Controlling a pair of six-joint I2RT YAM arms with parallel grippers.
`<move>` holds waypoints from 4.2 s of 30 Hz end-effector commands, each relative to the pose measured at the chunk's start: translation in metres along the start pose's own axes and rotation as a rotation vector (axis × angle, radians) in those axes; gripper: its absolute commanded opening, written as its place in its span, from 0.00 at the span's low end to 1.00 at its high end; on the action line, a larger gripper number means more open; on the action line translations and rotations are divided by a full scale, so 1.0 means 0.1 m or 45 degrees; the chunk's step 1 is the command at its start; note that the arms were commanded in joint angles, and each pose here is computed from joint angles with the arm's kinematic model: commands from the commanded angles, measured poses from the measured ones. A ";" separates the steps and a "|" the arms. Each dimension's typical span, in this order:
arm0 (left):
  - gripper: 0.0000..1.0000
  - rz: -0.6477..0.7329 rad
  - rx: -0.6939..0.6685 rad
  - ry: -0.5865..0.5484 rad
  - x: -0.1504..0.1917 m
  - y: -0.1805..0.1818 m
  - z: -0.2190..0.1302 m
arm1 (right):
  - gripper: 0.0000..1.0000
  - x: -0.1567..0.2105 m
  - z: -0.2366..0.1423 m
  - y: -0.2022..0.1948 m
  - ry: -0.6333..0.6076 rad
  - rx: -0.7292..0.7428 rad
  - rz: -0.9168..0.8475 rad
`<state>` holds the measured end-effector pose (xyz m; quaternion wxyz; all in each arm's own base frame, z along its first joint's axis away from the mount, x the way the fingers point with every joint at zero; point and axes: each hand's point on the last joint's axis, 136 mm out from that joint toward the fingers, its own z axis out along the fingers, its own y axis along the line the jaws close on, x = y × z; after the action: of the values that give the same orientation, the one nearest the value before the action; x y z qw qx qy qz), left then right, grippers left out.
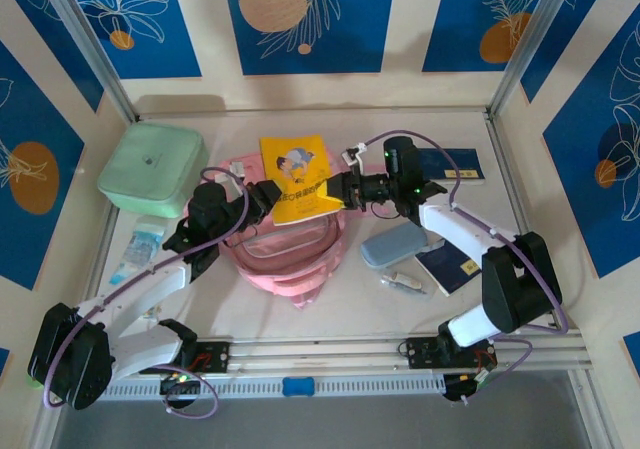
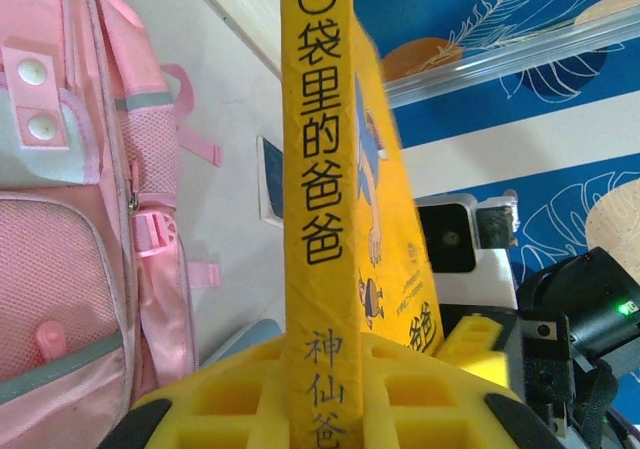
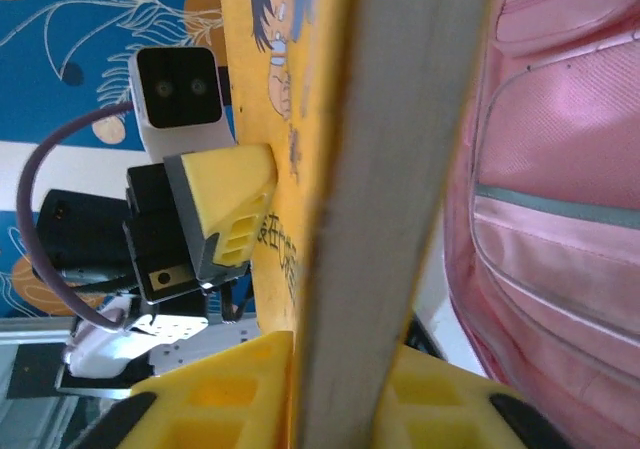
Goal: Pack the student bag
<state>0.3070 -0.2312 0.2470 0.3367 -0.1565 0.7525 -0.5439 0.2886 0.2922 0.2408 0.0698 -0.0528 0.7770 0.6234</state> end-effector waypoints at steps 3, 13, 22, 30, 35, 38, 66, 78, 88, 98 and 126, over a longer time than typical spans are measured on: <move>0.00 0.089 -0.012 -0.002 -0.02 -0.05 0.01 | 0.00 -0.02 -0.05 -0.07 -0.023 0.067 -0.050; 0.39 0.406 -0.273 0.148 0.12 0.26 -0.08 | 0.00 0.01 -0.36 -0.25 -0.104 0.279 -0.057; 0.55 0.827 -0.594 0.401 0.50 0.74 -0.15 | 0.00 0.14 -0.91 -0.51 -0.203 0.472 -0.002; 0.62 1.336 -0.644 0.575 0.92 0.84 0.06 | 0.00 0.27 -1.28 -0.76 -0.342 0.573 0.088; 0.63 1.523 -0.678 0.688 1.04 0.97 0.24 | 0.00 0.29 -1.37 -0.82 -0.385 0.554 0.120; 0.66 1.571 -0.783 0.741 1.02 1.12 0.31 | 0.00 0.31 -1.40 -0.84 -0.391 0.549 0.135; 0.00 1.809 -0.918 0.737 0.75 1.02 0.52 | 0.00 0.32 -1.43 -0.88 -0.407 0.492 0.170; 0.00 1.811 -0.905 0.463 0.30 0.24 0.37 | 0.00 0.49 -1.46 -0.83 -0.358 0.542 0.166; 0.00 1.700 -0.922 0.243 -0.06 -0.20 0.31 | 0.00 0.68 -1.05 -0.87 -0.196 0.534 0.171; 0.00 1.583 -0.955 0.144 -0.24 -0.28 0.26 | 0.00 0.67 -0.30 -0.77 -0.015 0.417 0.121; 0.00 1.495 -0.910 0.118 -0.37 -0.26 0.26 | 0.44 0.28 0.81 -1.35 -0.064 0.560 0.060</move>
<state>0.3399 -0.2418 0.2363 0.4141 0.2423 0.8769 0.0288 0.2903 0.3440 0.0807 0.0754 0.0080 0.8896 0.4503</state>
